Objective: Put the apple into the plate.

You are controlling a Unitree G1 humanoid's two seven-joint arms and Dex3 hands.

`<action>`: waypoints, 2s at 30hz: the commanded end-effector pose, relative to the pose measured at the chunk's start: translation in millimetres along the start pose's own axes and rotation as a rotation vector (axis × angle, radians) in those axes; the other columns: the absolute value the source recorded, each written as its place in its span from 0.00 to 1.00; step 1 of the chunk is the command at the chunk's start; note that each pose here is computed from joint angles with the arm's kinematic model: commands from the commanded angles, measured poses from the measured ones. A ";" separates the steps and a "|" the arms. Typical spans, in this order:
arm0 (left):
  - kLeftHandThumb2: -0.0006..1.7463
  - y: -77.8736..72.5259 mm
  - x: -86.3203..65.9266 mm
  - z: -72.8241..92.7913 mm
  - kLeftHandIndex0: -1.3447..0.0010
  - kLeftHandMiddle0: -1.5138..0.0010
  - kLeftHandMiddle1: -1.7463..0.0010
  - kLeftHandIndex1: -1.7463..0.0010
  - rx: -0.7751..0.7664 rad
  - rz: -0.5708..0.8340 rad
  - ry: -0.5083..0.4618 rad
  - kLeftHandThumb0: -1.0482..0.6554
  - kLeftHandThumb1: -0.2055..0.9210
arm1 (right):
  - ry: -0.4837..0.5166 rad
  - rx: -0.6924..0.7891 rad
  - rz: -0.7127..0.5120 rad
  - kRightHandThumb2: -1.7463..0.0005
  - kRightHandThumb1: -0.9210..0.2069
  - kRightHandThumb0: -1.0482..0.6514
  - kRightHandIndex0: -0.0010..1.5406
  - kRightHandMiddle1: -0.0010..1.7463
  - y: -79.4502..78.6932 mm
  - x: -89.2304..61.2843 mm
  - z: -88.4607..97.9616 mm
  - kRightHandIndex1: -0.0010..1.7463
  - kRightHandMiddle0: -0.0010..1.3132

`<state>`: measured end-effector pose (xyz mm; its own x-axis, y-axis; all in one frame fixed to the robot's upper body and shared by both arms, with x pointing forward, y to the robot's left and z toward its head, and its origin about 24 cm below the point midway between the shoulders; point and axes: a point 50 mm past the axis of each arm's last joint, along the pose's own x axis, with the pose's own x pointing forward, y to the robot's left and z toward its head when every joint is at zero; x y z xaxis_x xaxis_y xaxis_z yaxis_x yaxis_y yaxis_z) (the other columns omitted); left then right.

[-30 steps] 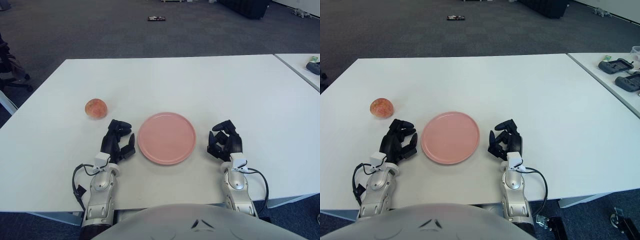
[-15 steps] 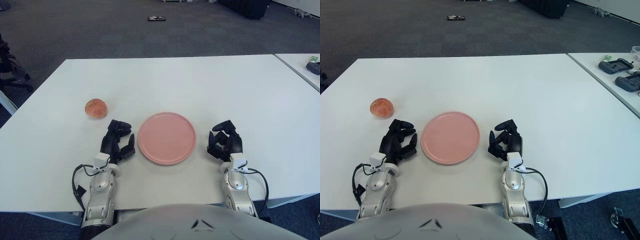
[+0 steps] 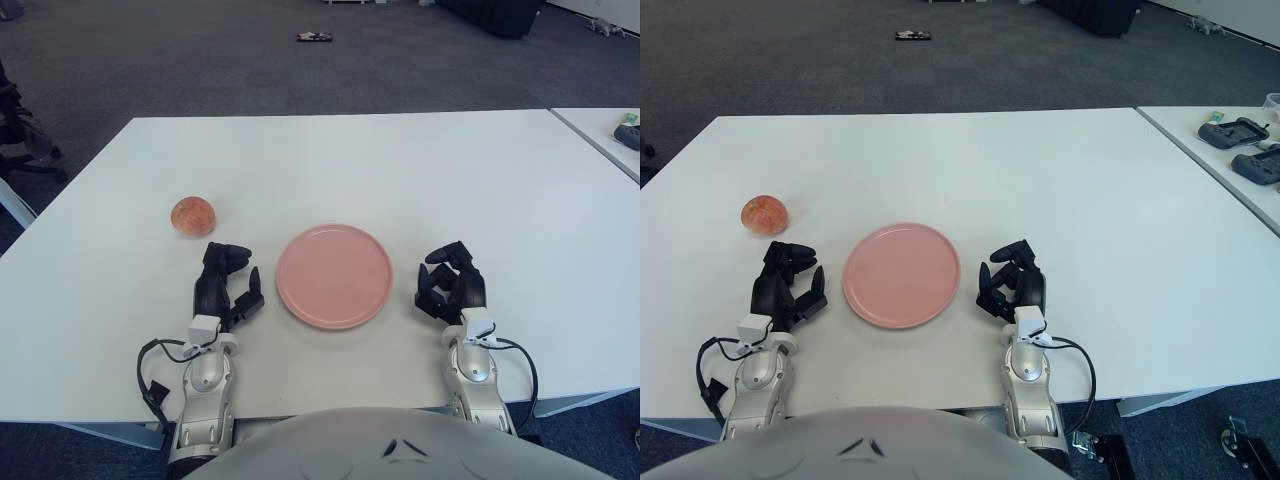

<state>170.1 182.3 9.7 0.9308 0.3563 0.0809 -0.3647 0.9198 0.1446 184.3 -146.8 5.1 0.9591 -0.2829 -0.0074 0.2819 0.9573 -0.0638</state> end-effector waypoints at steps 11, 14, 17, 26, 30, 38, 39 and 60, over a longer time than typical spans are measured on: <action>0.53 10.4 20.1 20.3 0.86 0.71 0.06 0.00 0.286 0.233 -0.244 0.61 0.74 | 0.019 0.007 -0.006 0.39 0.35 0.37 0.53 1.00 2.5 -2.1 -2.4 0.99 0.34; 0.54 14.5 31.4 23.3 0.87 0.72 0.04 0.00 0.365 0.267 -0.285 0.61 0.74 | 0.023 0.008 -0.008 0.39 0.35 0.37 0.53 1.00 2.6 -2.3 -2.6 0.99 0.34; 0.53 16.3 35.8 24.6 0.87 0.72 0.05 0.00 0.431 0.282 -0.315 0.61 0.75 | 0.024 0.009 -0.008 0.39 0.35 0.37 0.53 1.00 2.7 -2.4 -2.6 0.99 0.34; 0.40 26.6 58.9 37.0 0.92 0.91 0.24 0.13 0.649 0.312 -0.370 0.44 0.89 | 0.020 0.013 -0.005 0.39 0.35 0.37 0.52 1.00 2.3 -2.3 -2.9 1.00 0.34; 0.51 33.2 74.8 38.2 0.98 0.98 0.42 0.44 0.738 0.329 -0.392 0.29 0.74 | 0.019 0.015 -0.005 0.39 0.35 0.37 0.52 1.00 2.3 -2.1 -3.0 1.00 0.34; 0.47 36.4 85.5 35.8 1.00 1.00 0.87 0.88 0.835 0.320 -0.396 0.13 0.66 | 0.023 0.014 -0.013 0.39 0.35 0.37 0.52 1.00 2.7 -2.1 -2.9 0.99 0.34; 0.45 36.6 87.8 35.5 1.00 1.00 0.91 0.92 0.861 0.312 -0.390 0.10 0.67 | 0.024 0.013 -0.016 0.39 0.35 0.37 0.52 1.00 2.8 -2.0 -2.8 0.99 0.34; 0.25 41.2 124.8 23.2 1.00 1.00 1.00 1.00 1.059 -0.004 -0.225 0.00 0.83 | 0.022 0.001 -0.025 0.38 0.36 0.37 0.55 1.00 3.3 -1.4 -1.4 1.00 0.35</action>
<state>261.5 261.7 46.0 0.9369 0.2295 0.2637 -0.3207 0.2645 0.9095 183.7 -145.0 5.2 0.9542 -0.2991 -0.0062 0.2980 0.9523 -0.0657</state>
